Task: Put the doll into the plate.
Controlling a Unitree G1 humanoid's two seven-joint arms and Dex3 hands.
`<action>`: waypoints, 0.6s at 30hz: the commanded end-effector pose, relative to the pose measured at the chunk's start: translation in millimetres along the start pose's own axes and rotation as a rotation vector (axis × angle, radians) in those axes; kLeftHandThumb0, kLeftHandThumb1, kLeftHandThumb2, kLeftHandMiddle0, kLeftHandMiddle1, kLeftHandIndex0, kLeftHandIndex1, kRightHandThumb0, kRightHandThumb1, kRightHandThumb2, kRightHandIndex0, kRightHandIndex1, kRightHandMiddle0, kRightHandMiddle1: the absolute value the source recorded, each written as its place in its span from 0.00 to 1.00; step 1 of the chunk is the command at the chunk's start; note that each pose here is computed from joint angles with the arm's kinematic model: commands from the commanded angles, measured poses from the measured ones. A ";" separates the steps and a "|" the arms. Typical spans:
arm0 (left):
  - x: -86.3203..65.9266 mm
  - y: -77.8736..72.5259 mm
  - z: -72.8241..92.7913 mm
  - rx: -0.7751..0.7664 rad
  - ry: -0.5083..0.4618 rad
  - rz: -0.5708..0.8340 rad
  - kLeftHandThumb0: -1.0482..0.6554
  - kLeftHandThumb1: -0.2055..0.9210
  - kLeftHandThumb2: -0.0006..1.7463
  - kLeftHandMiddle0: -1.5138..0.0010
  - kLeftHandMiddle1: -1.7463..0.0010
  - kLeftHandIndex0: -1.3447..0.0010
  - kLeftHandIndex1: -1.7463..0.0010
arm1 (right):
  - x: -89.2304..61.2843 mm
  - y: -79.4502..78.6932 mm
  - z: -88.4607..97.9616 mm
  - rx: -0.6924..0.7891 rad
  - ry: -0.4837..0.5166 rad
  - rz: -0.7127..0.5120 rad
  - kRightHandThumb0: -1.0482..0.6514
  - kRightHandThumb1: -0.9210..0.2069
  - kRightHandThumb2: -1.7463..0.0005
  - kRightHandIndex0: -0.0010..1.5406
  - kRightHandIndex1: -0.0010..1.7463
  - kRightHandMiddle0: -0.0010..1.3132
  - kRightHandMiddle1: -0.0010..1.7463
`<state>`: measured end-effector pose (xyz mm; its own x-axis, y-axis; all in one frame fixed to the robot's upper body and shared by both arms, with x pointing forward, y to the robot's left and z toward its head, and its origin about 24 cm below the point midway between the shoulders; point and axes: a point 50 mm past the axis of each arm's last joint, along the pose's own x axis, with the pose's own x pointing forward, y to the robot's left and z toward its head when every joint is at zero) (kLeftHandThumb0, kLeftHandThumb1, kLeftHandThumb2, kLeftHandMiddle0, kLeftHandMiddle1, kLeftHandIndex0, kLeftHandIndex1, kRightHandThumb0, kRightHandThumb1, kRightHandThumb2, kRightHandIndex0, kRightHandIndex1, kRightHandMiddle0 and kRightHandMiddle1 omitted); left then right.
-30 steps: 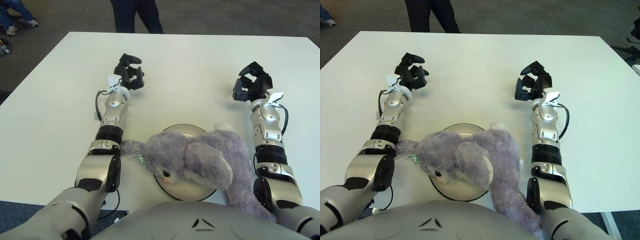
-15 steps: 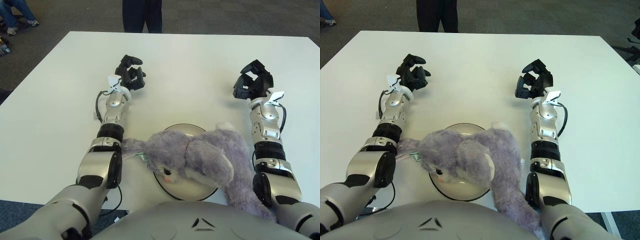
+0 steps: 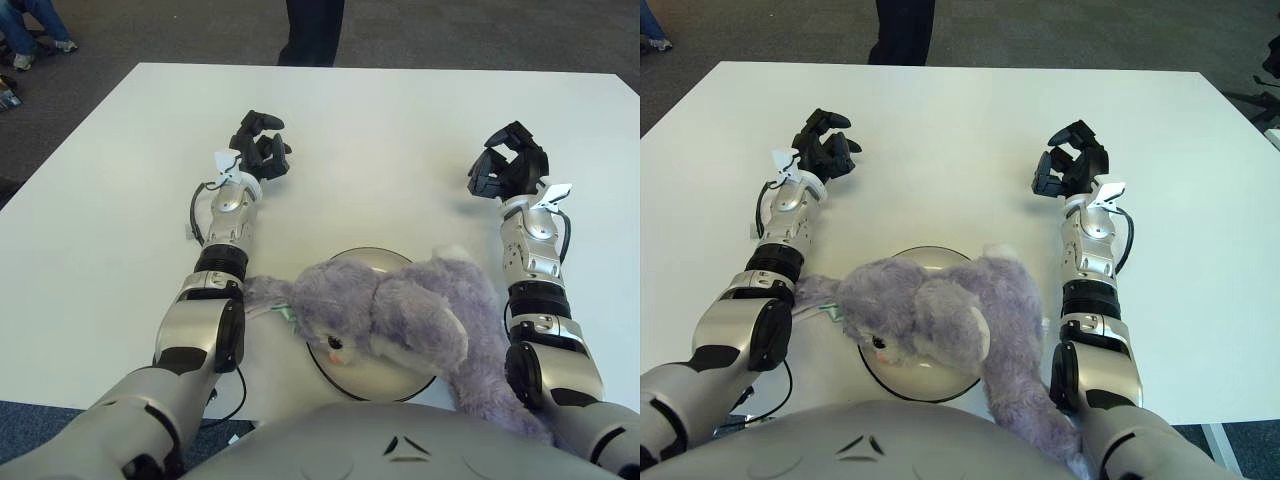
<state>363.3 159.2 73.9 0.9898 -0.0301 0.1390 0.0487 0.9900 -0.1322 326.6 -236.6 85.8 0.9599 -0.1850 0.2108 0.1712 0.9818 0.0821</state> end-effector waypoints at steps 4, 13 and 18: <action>3.5 -3.2 2.4 -0.027 0.004 -0.008 0.61 0.48 0.75 0.68 0.00 0.65 0.00 | 4.3 -1.4 0.1 0.040 0.016 -0.009 0.62 0.75 0.14 0.59 0.84 0.44 1.00; 3.3 -3.8 0.9 -0.047 0.018 -0.017 0.61 0.49 0.74 0.68 0.00 0.65 0.00 | 5.1 -3.4 -3.0 0.068 0.040 -0.016 0.62 0.72 0.19 0.61 0.74 0.46 1.00; 3.5 -3.6 0.8 -0.050 0.023 -0.017 0.61 0.49 0.74 0.68 0.00 0.65 0.00 | 5.5 -4.0 -3.7 0.073 0.044 -0.016 0.62 0.72 0.20 0.61 0.72 0.46 1.00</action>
<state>363.9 158.4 71.1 0.9932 -0.0394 0.1098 0.0574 0.9844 -0.1661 329.0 -239.6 80.7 0.9667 -0.1912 0.1700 0.1699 0.9765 0.1324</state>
